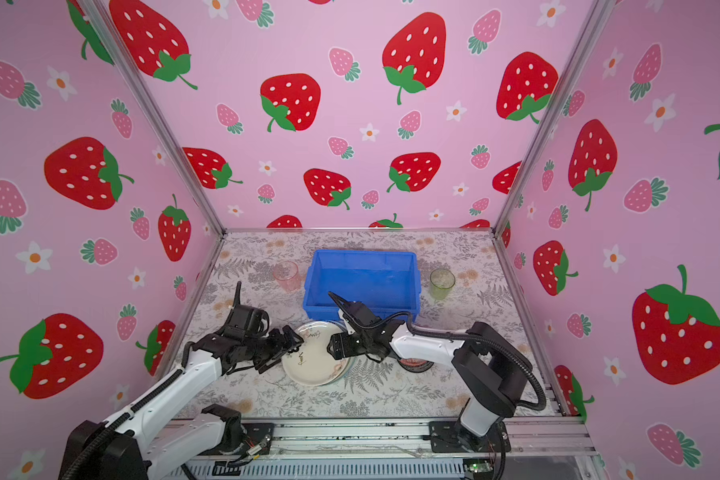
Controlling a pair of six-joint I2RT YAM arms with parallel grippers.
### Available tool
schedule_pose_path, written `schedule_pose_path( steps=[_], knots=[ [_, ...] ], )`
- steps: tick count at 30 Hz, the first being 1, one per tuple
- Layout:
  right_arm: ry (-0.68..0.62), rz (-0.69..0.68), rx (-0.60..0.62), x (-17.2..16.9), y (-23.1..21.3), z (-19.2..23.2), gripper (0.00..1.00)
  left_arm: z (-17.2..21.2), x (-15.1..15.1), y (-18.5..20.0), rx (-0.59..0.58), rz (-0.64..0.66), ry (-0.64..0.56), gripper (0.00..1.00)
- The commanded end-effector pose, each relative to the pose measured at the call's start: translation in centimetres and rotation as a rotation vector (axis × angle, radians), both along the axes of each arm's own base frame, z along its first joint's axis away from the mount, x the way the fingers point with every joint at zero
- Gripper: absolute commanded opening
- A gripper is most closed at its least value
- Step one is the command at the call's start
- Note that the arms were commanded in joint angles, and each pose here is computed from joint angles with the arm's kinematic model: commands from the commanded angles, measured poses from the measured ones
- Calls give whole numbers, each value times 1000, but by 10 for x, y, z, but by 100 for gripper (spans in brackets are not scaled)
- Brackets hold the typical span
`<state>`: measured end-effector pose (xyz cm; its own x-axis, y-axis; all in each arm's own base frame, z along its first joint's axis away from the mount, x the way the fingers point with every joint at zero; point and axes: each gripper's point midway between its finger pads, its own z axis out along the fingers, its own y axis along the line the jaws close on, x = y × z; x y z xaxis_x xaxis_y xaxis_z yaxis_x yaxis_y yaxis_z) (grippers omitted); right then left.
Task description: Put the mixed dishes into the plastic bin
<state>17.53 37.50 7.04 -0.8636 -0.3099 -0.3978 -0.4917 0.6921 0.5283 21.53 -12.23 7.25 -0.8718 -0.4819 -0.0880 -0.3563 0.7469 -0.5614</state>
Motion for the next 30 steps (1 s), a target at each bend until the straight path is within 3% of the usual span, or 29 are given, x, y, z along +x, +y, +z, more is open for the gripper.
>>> schedule_pose_path(
  steps=[1,18,30],
  knots=[
    [20,32,31,-7,12,3,78,2,2,-2,-18,12,-17,97],
    [32,59,34,-9,18,-3,78,1,0,-8,-69,15,-23,82],
    [28,70,25,-9,19,-6,78,5,-2,-7,-104,53,-64,67]
  ],
)
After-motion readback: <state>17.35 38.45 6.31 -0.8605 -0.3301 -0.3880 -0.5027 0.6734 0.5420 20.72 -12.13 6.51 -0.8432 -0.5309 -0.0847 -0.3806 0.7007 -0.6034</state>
